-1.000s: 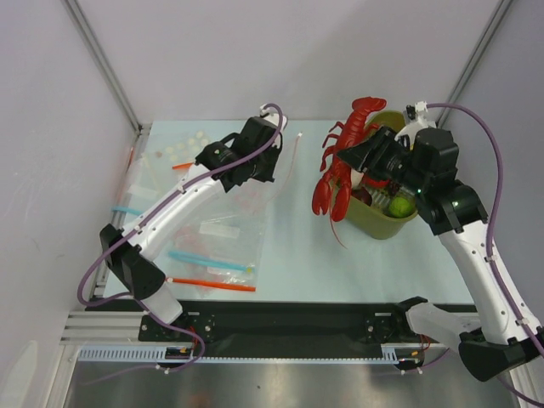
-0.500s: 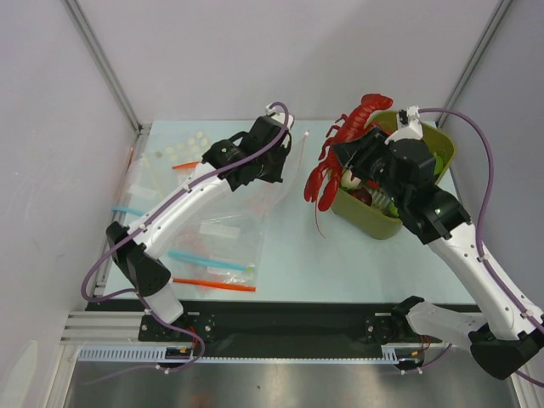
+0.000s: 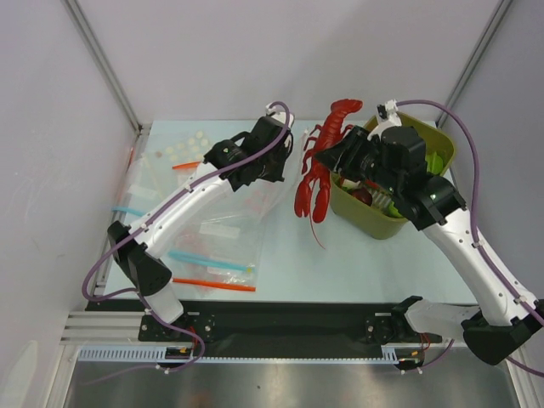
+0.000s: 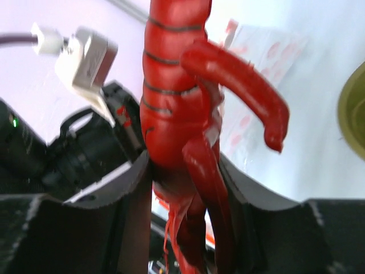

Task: Place the food in the zip-top bag and seal the zipper
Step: Place the fake lobster in the zipper food storage bag.

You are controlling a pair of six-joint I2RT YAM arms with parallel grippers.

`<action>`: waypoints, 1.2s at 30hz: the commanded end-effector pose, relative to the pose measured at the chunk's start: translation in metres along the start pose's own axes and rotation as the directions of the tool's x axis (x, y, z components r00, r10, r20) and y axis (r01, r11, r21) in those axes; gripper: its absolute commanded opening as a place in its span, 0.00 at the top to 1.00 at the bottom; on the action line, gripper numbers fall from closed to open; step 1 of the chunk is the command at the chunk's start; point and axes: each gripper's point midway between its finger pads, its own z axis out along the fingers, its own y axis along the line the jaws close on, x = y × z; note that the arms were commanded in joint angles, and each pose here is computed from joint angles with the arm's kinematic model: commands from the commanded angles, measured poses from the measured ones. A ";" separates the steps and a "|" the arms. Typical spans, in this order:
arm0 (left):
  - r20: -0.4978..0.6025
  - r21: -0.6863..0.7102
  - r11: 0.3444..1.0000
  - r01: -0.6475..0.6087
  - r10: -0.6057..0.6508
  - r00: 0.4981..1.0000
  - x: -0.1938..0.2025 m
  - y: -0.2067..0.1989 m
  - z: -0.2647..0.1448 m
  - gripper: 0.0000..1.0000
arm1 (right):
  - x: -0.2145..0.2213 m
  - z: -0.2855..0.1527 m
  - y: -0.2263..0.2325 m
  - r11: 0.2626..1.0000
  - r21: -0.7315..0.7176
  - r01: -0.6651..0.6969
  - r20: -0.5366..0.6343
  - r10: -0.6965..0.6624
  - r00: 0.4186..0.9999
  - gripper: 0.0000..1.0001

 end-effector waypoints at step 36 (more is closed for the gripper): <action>0.256 0.156 0.971 -0.182 0.138 0.957 -0.023 -0.037 -0.019 1.00 | 0.137 -0.075 0.016 0.970 -0.117 -0.214 -0.692 0.075 0.718 1.00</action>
